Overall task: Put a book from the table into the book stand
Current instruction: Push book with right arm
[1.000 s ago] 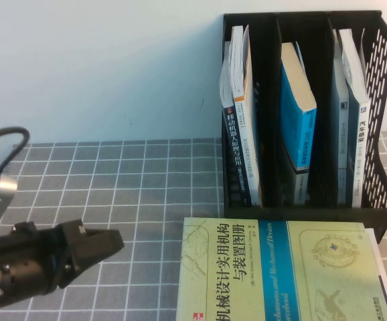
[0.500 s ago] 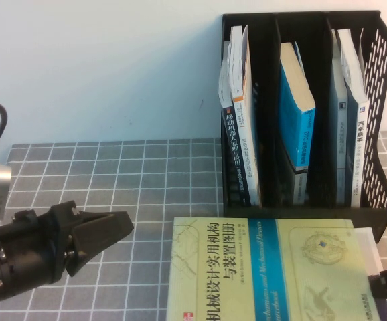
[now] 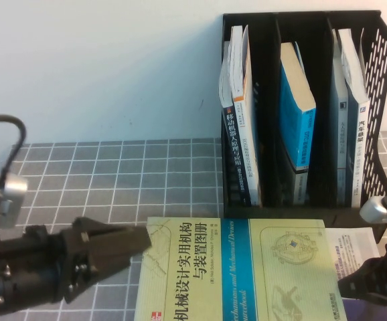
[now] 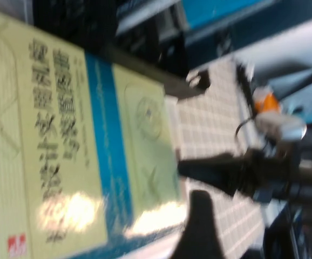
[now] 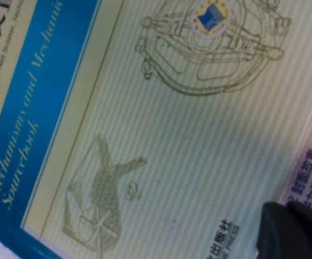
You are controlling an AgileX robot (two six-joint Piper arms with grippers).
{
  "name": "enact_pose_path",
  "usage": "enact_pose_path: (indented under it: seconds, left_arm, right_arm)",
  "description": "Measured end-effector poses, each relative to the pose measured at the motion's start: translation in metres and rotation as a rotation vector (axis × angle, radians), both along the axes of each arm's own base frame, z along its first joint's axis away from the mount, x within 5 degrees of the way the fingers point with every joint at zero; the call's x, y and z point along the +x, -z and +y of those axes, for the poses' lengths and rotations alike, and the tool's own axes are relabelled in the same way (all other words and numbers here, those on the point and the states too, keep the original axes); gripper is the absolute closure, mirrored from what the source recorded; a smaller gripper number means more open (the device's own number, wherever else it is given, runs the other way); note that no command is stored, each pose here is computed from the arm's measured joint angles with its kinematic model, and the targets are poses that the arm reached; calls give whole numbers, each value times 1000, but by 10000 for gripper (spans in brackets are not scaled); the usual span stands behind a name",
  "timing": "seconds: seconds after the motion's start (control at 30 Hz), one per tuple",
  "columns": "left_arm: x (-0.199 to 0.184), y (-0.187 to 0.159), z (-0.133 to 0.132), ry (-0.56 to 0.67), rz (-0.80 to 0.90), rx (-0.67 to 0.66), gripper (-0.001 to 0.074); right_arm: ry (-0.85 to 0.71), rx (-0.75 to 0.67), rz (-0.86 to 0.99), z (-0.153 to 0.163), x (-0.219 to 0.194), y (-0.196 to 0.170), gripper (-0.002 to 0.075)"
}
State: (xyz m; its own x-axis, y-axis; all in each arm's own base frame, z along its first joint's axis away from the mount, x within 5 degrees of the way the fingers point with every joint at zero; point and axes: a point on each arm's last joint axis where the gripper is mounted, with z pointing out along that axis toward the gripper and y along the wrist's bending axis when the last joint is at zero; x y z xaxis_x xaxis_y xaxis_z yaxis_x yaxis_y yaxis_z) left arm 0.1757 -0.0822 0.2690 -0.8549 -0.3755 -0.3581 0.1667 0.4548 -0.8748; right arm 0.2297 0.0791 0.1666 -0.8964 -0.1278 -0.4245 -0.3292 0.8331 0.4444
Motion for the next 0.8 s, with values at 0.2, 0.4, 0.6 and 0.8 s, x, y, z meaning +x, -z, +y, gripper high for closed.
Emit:
enact_pose_path:
  seconds: [0.2,0.4,0.6,0.8]
  left_arm:
    - [10,23,-5,130,107,58,175]
    - [36,43,-8,234,162,112,168]
    - [63,54,-1,346,183,68,164]
    - [87,74,27,270,225,39,184]
  right_arm:
    - [-19,-7,-13,0,0,0,729]
    - [-34,-15,-15,0,-1,0,729]
    - [-36,-16,-15,0,-1,0,729]
    - [-39,-17,-14,0,-1,0,729]
